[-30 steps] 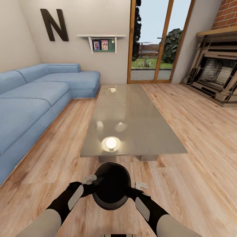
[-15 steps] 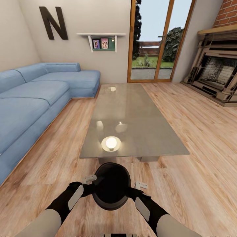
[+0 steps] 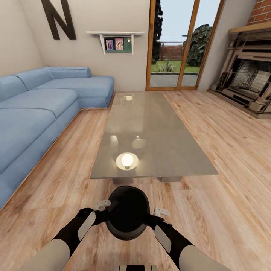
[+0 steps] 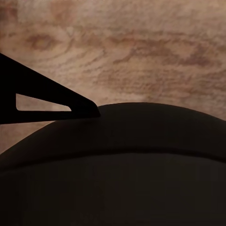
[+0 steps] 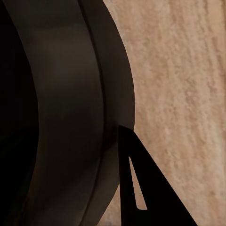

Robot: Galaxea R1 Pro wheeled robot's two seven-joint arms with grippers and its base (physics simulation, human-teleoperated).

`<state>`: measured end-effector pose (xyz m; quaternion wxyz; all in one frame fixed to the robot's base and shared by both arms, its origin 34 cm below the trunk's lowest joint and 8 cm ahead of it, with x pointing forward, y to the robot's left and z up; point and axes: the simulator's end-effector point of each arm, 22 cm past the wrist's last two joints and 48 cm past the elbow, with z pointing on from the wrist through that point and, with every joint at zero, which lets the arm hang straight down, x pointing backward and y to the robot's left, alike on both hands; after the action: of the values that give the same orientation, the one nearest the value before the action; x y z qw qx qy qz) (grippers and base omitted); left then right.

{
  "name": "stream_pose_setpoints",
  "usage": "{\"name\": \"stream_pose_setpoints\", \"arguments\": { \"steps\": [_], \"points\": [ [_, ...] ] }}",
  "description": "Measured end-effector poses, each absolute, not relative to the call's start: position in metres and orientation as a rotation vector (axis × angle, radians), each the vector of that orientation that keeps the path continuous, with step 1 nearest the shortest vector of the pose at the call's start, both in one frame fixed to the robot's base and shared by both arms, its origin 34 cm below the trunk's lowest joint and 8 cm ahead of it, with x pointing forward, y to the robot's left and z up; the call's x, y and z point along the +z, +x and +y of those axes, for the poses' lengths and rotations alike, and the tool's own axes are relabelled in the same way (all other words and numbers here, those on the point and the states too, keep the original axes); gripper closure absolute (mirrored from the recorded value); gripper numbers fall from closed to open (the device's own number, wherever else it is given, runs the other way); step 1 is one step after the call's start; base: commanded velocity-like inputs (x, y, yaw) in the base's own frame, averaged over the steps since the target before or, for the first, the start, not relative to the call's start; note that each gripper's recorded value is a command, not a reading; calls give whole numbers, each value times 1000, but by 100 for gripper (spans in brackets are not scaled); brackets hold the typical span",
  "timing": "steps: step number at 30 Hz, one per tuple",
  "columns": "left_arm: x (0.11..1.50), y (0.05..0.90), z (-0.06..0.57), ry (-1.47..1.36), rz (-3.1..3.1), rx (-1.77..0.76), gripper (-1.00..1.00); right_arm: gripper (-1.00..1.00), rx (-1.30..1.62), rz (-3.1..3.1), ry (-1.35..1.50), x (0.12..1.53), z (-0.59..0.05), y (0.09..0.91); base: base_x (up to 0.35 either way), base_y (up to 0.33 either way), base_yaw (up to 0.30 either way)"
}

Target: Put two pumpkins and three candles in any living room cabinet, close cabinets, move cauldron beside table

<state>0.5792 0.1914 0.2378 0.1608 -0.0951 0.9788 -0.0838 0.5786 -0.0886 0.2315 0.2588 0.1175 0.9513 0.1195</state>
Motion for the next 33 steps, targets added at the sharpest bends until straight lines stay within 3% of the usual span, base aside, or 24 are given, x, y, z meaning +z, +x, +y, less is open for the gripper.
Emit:
{"name": "stream_pose_setpoints", "arguments": {
  "steps": [10, 33],
  "points": [
    [238, 579, 191, -272, 2795, -239, 100, 100, 324, 2578, 319, 232, -89, 579, 109, 0, 0],
    [221, 570, 192, -277, 2830, -236, 100, 100, 322, 2613, 326, 214, -88, 569, 4, 0, 0]
  ]
}}
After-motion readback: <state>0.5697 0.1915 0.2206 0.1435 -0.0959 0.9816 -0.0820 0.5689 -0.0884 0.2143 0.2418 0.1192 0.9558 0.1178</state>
